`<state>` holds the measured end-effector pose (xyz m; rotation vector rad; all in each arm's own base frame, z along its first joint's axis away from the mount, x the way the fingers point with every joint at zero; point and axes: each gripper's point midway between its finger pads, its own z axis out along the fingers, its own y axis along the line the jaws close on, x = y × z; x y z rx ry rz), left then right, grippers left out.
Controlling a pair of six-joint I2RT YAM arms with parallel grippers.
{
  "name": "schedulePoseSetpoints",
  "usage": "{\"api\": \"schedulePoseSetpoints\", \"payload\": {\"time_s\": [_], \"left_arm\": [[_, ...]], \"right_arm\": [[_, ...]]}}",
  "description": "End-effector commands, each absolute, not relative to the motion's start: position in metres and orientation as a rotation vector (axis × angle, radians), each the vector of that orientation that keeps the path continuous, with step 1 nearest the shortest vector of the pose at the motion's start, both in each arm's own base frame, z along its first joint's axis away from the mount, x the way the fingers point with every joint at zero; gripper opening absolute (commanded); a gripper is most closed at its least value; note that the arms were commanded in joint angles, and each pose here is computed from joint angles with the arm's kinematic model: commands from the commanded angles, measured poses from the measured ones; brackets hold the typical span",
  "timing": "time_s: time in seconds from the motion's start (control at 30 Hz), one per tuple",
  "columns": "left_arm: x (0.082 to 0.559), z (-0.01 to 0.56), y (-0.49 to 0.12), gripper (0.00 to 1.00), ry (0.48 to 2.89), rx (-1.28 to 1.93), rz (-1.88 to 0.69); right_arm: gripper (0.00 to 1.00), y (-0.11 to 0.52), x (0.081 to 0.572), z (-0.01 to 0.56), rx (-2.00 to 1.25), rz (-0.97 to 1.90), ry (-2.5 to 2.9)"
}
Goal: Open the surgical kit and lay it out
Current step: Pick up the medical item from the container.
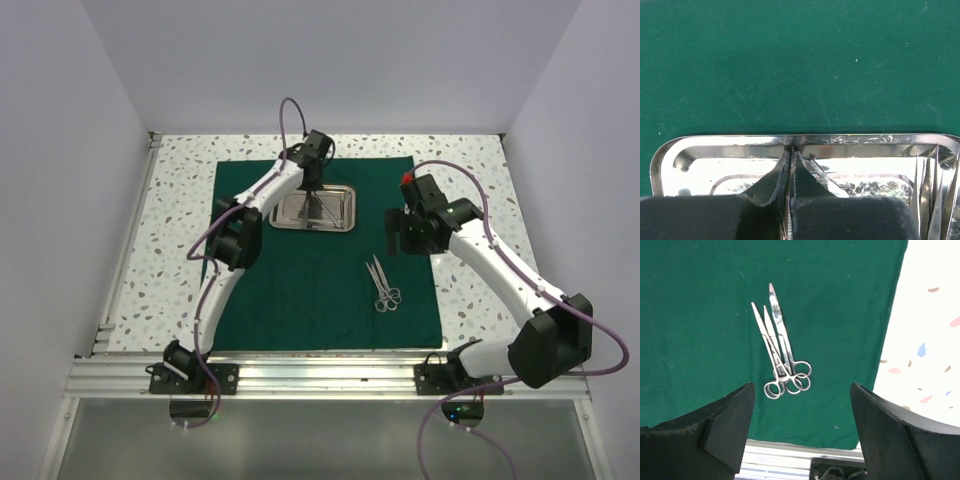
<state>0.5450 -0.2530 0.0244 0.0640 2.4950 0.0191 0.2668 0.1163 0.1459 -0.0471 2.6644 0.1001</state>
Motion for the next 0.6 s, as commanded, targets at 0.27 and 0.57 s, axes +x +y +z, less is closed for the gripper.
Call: {"api": "schedulePoseSetpoints", "payload": {"time_s": [0.27,0.57], "left_arm": [[0.548,0.115,-0.192,0.00,2.456,-0.054,-0.042],[0.508,0.188,-0.179,0.00,2.399,-0.082,-0.161]], "right_arm": [[0.80,0.143,0.311,0.168,-0.084,0.188,2.592],[0.79,0.156,0.328,0.171,-0.104,0.222,2.593]]}}
